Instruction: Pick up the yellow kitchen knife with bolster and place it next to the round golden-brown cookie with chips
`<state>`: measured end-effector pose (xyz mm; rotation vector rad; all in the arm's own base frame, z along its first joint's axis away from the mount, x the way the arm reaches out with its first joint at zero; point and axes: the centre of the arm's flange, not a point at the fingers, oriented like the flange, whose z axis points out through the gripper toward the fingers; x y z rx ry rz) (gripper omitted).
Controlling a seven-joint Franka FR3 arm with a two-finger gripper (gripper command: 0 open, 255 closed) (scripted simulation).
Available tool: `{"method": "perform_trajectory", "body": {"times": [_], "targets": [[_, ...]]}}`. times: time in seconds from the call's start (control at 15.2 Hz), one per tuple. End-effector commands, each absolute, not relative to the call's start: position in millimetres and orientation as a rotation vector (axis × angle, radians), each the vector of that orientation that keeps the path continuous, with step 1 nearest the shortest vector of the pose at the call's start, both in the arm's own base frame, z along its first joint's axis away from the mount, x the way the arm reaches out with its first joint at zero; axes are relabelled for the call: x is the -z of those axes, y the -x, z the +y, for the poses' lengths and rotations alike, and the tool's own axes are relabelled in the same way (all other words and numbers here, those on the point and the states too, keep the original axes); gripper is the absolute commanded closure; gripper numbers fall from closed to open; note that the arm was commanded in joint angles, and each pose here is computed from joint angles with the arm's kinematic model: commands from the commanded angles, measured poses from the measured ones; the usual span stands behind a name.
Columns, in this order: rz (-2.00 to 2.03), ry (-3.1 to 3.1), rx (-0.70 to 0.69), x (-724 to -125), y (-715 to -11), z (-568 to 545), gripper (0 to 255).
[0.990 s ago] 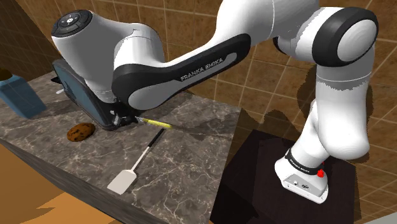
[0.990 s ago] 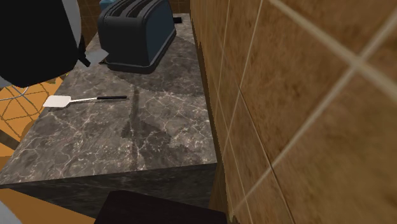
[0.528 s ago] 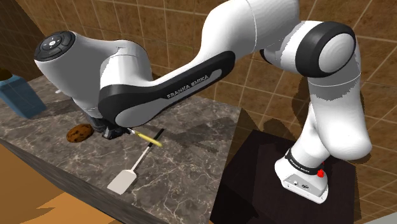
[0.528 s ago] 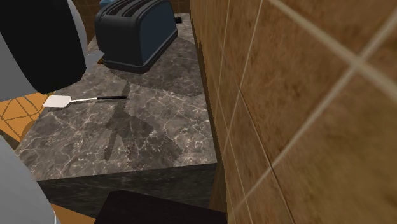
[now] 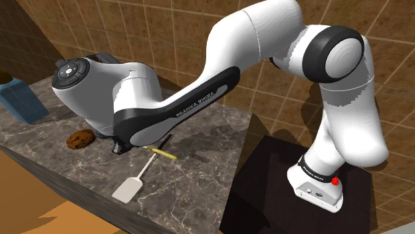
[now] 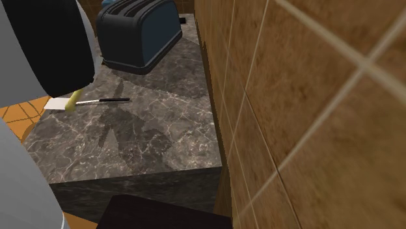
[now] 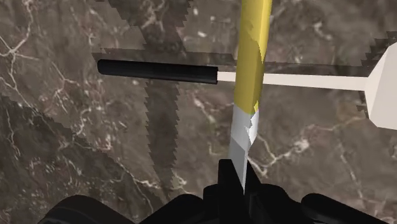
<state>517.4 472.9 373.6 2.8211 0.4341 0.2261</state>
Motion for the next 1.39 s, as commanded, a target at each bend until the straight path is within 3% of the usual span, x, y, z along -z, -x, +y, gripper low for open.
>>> {"method": "perform_trajectory", "body": {"times": [0.0,0.86,0.92,1.32], "targets": [[0.435,-2.821,-0.226,-362,-518,473,255],[0.435,-2.821,-0.226,-335,-518,473,255],[0.435,-2.821,-0.226,-335,-518,473,0],[0.435,-2.821,-0.226,-348,-515,476,0]]}}
